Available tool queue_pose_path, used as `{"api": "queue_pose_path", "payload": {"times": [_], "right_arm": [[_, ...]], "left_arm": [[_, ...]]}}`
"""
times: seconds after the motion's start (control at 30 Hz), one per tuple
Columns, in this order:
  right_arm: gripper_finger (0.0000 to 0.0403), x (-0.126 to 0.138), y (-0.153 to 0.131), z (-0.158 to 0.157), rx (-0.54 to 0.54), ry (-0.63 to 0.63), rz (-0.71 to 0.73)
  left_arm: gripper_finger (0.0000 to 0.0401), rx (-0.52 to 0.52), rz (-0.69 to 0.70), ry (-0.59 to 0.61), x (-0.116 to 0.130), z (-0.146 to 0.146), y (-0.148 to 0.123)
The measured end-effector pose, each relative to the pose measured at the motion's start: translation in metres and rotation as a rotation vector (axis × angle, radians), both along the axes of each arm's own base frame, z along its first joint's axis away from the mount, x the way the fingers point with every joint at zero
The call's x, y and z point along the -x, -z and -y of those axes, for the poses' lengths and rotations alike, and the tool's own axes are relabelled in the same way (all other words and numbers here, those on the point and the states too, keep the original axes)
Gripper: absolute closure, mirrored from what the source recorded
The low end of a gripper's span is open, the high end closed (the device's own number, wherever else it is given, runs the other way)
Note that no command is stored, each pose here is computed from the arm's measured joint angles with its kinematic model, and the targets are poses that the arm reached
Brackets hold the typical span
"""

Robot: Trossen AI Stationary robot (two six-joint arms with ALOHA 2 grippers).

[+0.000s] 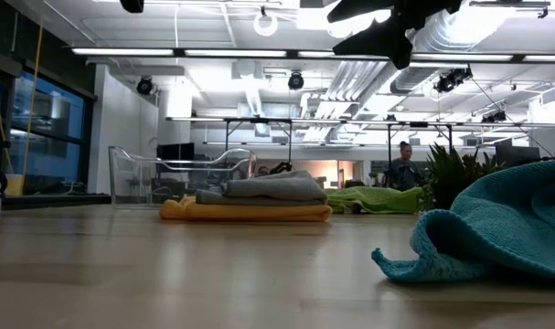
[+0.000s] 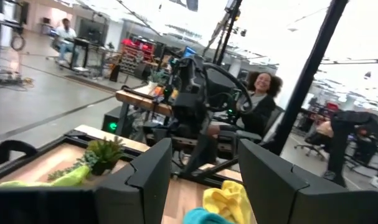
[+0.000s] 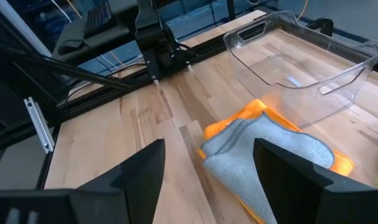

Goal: Fold microfiber towels
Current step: Fold the blue towel

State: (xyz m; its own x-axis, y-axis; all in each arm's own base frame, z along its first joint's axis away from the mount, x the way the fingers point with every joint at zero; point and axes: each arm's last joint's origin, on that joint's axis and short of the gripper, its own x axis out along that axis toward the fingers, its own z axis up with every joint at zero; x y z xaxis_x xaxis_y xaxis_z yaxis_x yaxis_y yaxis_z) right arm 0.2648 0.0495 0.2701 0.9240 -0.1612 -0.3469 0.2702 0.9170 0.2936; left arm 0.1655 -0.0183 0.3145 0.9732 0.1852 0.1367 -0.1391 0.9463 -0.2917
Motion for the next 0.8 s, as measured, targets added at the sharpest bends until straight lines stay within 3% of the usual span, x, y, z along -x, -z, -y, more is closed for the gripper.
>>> {"api": "queue_pose_path", "payload": {"times": [0.27,0.4,0.6,0.67,0.8], "right_arm": [[0.0167,0.0,0.0,0.0,-0.004,-0.011,-0.001],[0.0167,0.0,0.0,0.0,-0.008,-0.01,0.001],[0.0167,-0.001,-0.006,-0.002,-0.137,-0.009,0.001],[0.0167,-0.002,-0.012,-0.008,-0.159,-0.049,-0.07],[0.0167,-0.001,-0.021,-0.027,-0.184,-0.114,-0.359]], "left_arm": [[0.0229,0.022,0.099,0.042,0.001,0.001,0.013],[0.0229,0.096,0.151,0.07,0.003,0.001,0.029],[0.0229,0.111,0.139,0.045,0.003,0.0,0.033],[0.0229,0.095,0.134,0.039,0.003,0.0,0.034],[0.0229,0.079,0.131,0.036,0.003,0.0,0.034]]}}
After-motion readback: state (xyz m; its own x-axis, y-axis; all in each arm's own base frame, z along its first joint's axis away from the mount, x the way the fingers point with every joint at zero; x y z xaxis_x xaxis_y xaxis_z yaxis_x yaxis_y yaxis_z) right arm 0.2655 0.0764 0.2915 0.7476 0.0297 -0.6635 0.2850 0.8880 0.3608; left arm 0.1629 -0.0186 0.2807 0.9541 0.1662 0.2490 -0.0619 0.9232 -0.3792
